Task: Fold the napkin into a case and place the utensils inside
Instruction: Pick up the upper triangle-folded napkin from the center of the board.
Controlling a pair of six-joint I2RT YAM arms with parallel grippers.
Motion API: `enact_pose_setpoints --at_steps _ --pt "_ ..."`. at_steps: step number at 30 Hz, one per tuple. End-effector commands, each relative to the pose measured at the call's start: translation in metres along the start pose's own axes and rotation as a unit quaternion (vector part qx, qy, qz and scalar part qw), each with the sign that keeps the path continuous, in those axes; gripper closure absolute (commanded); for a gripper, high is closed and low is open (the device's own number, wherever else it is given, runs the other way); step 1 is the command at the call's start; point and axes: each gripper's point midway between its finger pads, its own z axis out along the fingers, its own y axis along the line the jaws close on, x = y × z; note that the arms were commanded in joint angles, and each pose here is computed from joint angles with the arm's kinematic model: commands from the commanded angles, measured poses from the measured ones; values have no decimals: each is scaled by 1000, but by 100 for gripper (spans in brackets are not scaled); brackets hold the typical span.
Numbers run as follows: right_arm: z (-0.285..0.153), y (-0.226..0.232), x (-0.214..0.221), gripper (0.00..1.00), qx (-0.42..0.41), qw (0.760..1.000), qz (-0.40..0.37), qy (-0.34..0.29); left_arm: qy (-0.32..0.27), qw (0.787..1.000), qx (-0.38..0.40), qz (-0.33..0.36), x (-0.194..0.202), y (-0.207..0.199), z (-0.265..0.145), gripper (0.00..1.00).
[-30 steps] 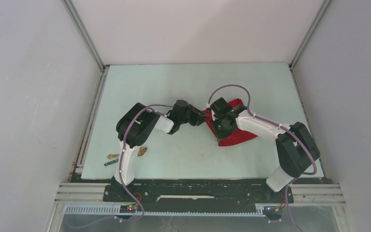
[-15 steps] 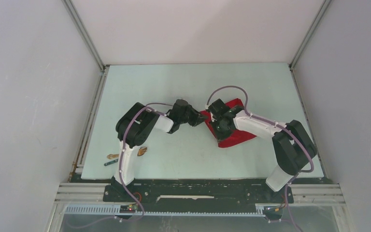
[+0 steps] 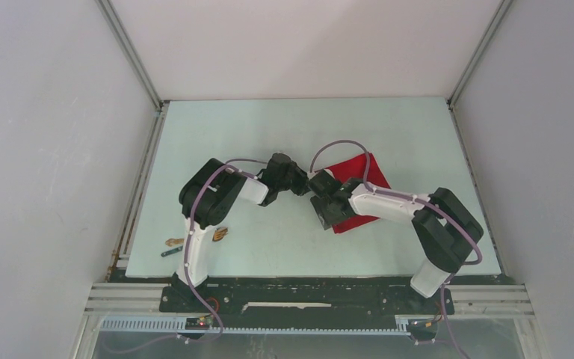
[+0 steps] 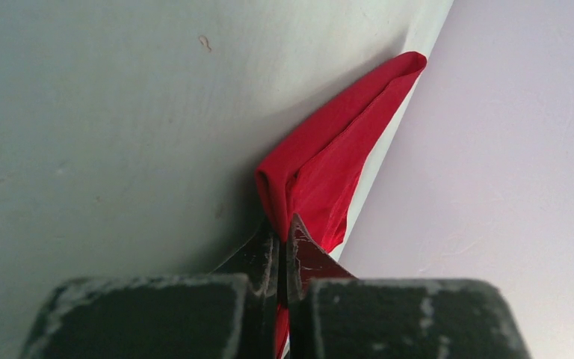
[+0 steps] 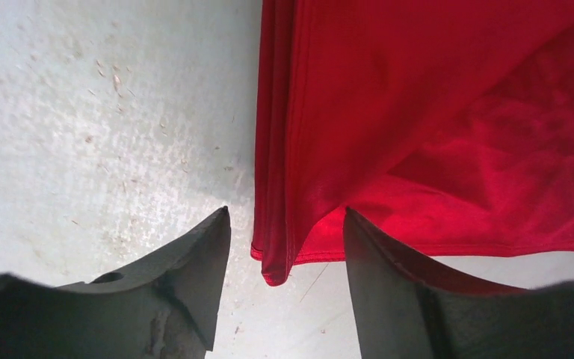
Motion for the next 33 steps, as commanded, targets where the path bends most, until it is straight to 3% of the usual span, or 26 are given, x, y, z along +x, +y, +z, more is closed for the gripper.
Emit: enact_pose_setpoints --at_steps 1,7,15,25,33 --pt "-21 -7 -41 33 41 992 37 -115 3 1000 13 12 -1 -15 -5 100" --pt "-15 -11 -70 34 94 978 38 -182 18 1000 21 -7 4 -14 -5 100" --pt "2 -6 -82 32 140 968 17 -206 26 999 23 -15 3 -13 -6 100" --pt "14 -8 -78 34 220 955 -24 -198 32 999 26 -16 3 -14 -4 100" --pt "15 -8 -46 44 252 952 -26 -169 30 999 28 -18 1 -16 -3 100"
